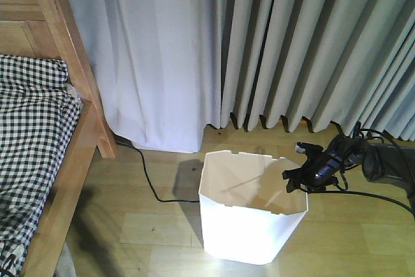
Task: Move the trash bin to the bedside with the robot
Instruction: 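Lower the bin to the floor with the right gripper, then open the right gripper and raise it away from the bin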
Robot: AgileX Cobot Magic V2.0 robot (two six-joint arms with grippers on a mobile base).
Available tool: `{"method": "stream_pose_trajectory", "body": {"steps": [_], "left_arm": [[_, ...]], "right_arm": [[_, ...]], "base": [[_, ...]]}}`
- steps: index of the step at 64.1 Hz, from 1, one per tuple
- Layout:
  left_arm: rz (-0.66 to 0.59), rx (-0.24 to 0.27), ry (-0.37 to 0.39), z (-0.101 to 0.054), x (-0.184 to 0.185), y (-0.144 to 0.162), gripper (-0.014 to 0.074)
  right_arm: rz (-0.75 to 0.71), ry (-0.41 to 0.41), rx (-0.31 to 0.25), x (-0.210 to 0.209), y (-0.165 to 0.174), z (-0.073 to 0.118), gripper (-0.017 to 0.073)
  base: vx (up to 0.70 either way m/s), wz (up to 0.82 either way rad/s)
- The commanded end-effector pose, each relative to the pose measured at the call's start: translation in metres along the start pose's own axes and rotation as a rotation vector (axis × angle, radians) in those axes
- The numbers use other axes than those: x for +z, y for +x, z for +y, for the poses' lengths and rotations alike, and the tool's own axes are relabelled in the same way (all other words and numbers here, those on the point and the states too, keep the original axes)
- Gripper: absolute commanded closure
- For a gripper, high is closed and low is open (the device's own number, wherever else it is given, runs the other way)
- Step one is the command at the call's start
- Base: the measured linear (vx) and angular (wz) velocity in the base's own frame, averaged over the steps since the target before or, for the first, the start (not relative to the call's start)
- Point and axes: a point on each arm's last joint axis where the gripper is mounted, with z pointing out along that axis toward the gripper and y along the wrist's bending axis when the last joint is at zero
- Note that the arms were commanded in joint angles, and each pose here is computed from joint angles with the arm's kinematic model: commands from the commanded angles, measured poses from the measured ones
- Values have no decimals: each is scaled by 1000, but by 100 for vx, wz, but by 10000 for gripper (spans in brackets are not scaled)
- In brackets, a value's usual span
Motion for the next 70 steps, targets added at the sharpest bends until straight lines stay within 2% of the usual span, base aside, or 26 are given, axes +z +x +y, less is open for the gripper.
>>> {"method": "stream_pose_trajectory", "body": {"steps": [1,8,25,35,41,54,61,70], "left_arm": [[-78,-23,7,0,-1,-4,600],[-78,-23,7,0,-1,-4,600],[-78,-23,7,0,-1,-4,600],[-78,-23,7,0,-1,-4,600],[-78,-23,7,0,-1,-4,600],[-78,-23,7,0,-1,-4,600],[-78,-23,7,0,-1,-4,600],[-78,-23,7,0,-1,-4,600]], "right_arm": [[-42,13,-36,-20,-16,1,118],[-29,7,-36,-20,-15,1,118],[-54,12,-3,-52,-25,11,118],[-157,108,40,-84,-11,16,118],[-199,175,41,-102,8,19,118],[-245,252,-17,-162,45,41,118],[-330,292,-63,-211,54,58,118],[-454,319,-91,-278,68,79,118]], "base": [[0,0],[0,0],[0,0],[0,0],[0,0],[0,0],[0,0],[0,0]]}}
